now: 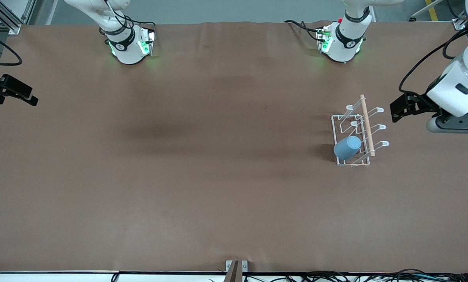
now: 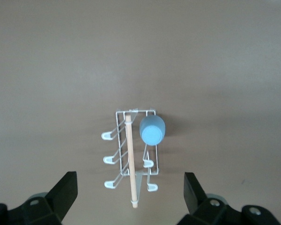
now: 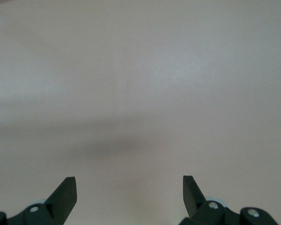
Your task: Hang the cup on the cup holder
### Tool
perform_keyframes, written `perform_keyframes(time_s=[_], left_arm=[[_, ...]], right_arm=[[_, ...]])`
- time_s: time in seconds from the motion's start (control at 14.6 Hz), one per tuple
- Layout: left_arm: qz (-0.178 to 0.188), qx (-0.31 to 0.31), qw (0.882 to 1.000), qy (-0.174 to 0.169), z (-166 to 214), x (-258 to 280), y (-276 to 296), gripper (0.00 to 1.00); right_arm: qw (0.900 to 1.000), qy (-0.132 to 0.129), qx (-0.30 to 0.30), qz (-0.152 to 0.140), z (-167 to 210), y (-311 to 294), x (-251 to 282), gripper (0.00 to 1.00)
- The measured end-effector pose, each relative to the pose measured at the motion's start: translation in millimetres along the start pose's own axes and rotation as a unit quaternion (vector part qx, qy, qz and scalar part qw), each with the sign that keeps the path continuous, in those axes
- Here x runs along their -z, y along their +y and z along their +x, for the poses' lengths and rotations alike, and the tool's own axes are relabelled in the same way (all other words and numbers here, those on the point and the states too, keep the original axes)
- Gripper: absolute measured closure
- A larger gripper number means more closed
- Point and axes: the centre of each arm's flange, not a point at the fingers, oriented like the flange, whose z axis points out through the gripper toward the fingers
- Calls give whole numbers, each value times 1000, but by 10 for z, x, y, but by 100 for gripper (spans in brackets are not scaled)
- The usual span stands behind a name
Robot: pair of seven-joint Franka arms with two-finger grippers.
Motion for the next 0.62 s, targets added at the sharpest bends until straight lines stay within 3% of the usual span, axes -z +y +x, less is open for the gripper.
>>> perform_keyframes(time_s=[0.27, 0.62], left_arm=[[1, 11, 1000, 7, -265, -159, 14, 0], [-8, 82, 997, -8, -700, -210, -147, 0]], right_arm=[[1000, -1, 0, 0, -2, 0, -2, 0], [1000, -1, 0, 0, -3, 0, -3, 0]])
